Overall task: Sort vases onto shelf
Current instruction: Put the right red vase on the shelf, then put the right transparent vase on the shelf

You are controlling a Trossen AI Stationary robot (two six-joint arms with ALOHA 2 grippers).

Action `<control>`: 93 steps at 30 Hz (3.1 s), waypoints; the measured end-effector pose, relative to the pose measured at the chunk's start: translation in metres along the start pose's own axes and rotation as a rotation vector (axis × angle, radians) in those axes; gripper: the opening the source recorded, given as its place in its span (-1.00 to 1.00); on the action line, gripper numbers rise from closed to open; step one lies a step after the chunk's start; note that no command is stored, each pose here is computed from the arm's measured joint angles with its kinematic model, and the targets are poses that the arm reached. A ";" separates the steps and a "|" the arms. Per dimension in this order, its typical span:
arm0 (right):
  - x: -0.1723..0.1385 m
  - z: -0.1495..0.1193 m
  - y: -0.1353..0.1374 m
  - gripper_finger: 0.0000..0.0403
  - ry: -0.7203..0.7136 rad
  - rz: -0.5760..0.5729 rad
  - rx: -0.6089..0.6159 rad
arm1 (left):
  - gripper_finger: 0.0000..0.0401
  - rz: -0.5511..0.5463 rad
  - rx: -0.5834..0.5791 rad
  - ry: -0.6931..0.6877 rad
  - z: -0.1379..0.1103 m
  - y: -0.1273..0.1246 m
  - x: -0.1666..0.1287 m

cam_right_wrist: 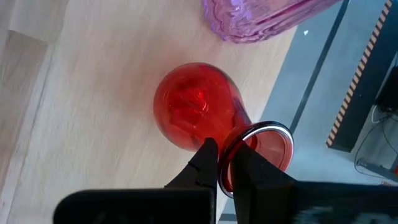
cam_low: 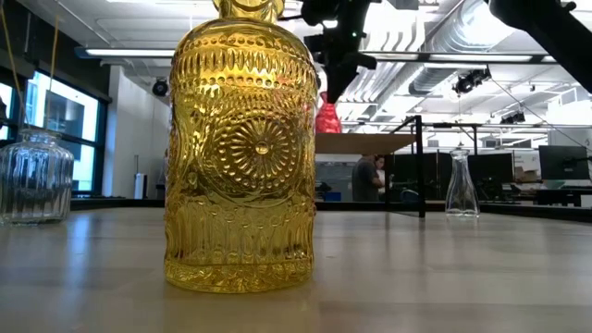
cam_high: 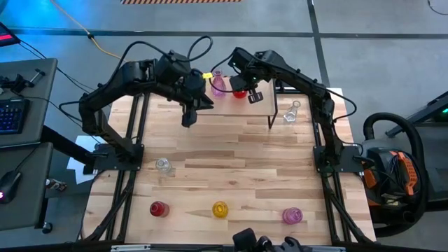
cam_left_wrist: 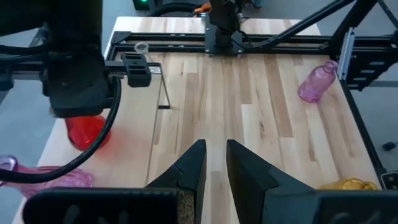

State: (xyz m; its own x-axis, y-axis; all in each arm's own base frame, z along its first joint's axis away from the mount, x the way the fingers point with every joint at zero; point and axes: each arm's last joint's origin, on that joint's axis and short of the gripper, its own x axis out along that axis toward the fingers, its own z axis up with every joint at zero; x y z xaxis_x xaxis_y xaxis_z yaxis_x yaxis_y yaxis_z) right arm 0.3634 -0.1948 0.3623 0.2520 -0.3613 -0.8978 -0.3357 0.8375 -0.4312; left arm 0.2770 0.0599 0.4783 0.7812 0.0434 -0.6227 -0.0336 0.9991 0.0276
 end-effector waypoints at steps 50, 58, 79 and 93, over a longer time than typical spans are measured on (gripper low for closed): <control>0.001 0.002 -0.001 -0.83 0.060 -0.067 0.023 | -0.72 -0.007 0.026 0.046 -0.005 0.000 -0.001; -0.001 0.008 0.003 -0.83 0.053 -0.070 0.007 | -0.72 -0.009 0.024 0.057 -0.006 0.000 -0.001; -0.015 0.007 0.005 -0.83 0.028 -0.090 0.050 | -0.72 -0.008 0.024 0.055 -0.006 0.000 -0.001; -0.065 -0.013 0.011 -0.83 -0.014 -0.164 0.167 | -0.72 -0.008 0.016 0.055 -0.006 0.000 -0.001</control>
State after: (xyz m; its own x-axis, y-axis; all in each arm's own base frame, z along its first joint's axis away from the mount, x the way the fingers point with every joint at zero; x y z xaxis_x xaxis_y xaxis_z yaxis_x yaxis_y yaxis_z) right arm 0.3311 -0.1675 0.4148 0.3037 -0.4935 -0.8150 -0.1347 0.8245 -0.5496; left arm 0.2728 0.0598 0.4745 0.7463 0.0361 -0.6647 -0.0171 0.9992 0.0352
